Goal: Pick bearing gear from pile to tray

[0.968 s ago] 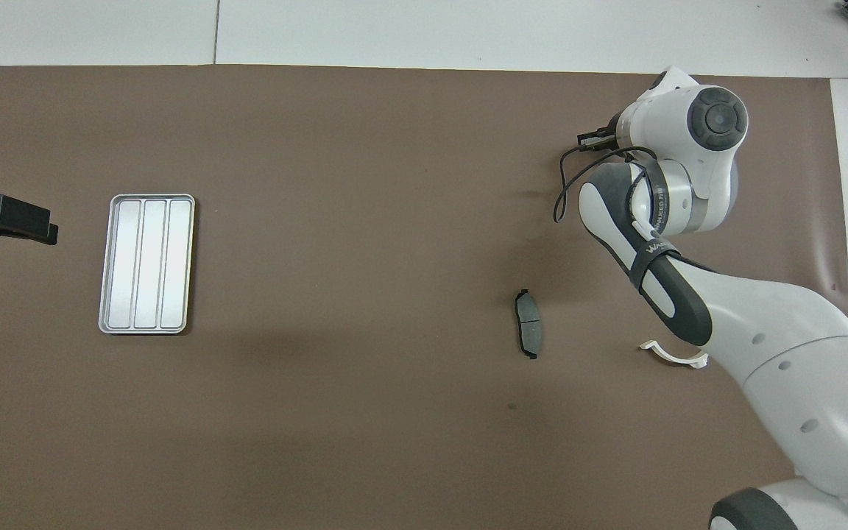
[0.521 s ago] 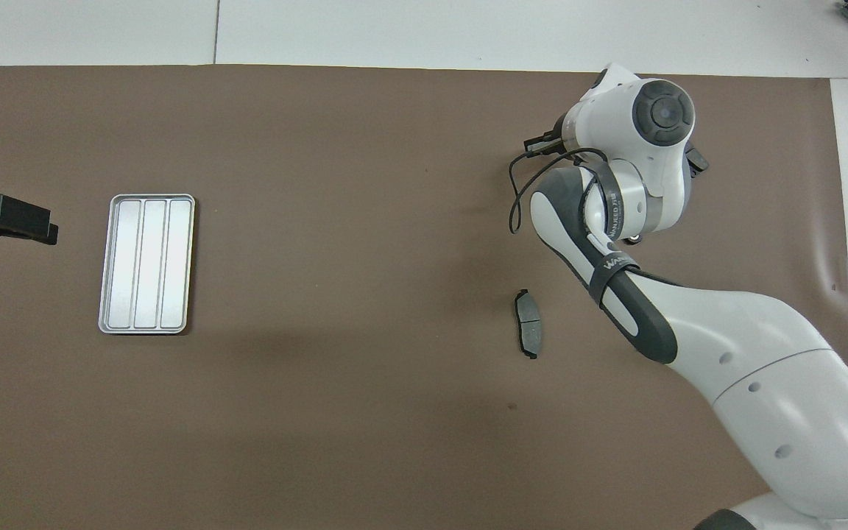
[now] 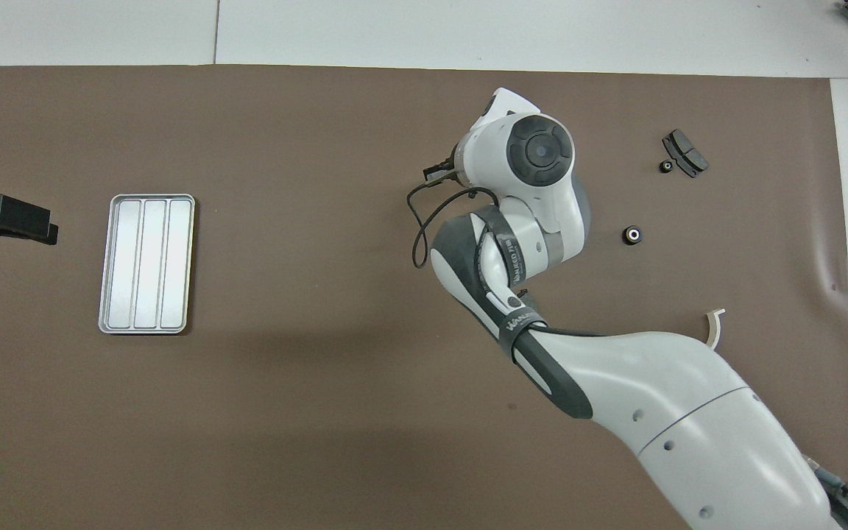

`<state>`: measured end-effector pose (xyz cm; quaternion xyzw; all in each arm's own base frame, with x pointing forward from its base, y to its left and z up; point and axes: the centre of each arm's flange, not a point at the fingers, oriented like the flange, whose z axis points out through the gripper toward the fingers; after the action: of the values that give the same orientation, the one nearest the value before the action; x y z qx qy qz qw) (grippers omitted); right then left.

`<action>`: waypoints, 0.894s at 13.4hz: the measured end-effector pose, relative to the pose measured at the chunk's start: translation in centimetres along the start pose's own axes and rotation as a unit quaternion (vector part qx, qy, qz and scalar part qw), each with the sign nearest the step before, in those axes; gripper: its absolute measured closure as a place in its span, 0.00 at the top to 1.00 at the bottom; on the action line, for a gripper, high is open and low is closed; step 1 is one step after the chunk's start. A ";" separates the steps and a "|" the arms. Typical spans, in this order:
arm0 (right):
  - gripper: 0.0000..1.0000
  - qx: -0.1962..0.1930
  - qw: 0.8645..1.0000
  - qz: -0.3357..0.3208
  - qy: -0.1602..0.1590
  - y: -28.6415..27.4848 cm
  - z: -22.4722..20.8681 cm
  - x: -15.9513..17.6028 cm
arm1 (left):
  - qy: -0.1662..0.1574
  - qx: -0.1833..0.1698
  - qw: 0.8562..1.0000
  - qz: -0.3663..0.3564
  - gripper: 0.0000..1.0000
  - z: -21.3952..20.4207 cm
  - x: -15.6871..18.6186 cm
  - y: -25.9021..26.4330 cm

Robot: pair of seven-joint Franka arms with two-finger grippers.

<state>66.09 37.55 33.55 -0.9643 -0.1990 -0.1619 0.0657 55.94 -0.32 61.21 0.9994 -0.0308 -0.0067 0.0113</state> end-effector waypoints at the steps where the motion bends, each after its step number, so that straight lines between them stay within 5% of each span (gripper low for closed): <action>1: 0.35 0.004 1.000 -0.013 0.000 -2.0 -0.1 -0.2 | 0.000 0.000 1.000 0.000 1.00 0.0 0.0 0.0; 7: 0.35 0.033 0.996 -0.086 0.006 -13.6 -0.9 -2.4 | 0.036 0.001 0.999 -0.001 1.00 0.5 1.0 0.8; 12: 0.35 0.030 0.992 -0.118 0.033 -16.1 -0.6 -3.2 | 0.056 0.001 0.998 -0.008 1.00 3.4 0.7 1.1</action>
<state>56.62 50.97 34.05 -0.9259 -0.3139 -0.1939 0.0811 56.48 -1.53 57.82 0.9985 -0.0220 0.0489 0.0120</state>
